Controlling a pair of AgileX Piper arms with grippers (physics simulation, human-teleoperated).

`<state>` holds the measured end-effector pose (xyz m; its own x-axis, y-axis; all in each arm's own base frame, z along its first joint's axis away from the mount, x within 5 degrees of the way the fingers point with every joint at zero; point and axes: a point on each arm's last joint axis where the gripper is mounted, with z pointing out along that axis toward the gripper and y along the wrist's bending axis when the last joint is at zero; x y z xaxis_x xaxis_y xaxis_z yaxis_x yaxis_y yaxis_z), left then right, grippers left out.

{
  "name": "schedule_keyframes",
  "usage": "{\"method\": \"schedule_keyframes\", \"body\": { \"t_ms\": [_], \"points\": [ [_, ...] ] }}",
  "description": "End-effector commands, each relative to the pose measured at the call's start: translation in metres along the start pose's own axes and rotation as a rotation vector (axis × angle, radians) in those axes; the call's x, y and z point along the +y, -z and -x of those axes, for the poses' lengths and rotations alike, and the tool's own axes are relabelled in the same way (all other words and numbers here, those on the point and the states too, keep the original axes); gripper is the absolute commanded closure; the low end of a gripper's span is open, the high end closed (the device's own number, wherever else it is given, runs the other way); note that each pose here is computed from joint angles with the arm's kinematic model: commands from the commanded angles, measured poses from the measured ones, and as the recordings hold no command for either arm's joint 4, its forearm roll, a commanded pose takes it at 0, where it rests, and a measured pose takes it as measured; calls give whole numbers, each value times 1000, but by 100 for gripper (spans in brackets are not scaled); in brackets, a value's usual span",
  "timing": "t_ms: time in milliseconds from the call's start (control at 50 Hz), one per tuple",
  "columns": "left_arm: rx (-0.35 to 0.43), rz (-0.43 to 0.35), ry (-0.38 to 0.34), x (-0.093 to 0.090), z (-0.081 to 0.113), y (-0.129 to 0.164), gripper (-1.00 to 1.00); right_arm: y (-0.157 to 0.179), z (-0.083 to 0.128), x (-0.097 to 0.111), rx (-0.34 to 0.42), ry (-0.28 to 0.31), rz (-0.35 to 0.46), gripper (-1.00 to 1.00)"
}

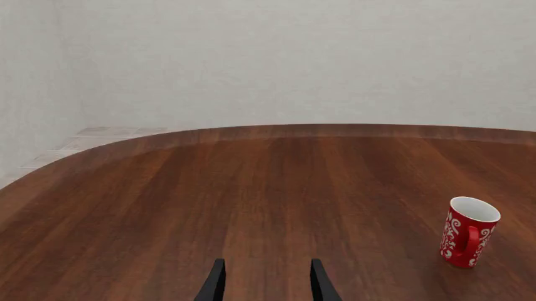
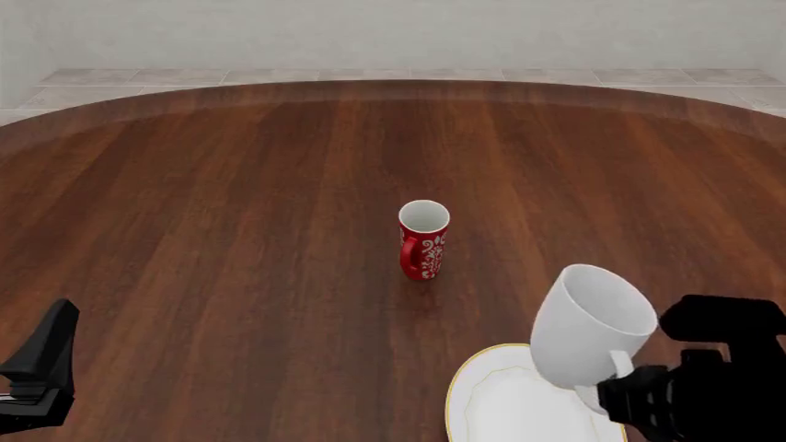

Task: Put the white mug on the plate.

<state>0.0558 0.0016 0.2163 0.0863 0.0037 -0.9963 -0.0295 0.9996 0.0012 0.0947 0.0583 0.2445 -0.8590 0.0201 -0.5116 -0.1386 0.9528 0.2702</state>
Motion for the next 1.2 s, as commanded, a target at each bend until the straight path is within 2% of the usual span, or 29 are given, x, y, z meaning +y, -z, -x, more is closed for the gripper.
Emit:
{"method": "schedule_keyframes", "body": {
  "t_ms": [20,360,860,1200],
  "points": [
    [0,-2,0,0,0,0,-100,-1,-9,-2,19,10,4,100],
    [0,-2,0,0,0,0,-100,-13,-17,1,63,38,21,100],
    [0,-2,0,0,0,0,-100,-31,-26,2,101,28,21,100],
    [0,-2,0,0,0,0,-100,-28,-27,-1,93,20,18,100]
  ]
}}
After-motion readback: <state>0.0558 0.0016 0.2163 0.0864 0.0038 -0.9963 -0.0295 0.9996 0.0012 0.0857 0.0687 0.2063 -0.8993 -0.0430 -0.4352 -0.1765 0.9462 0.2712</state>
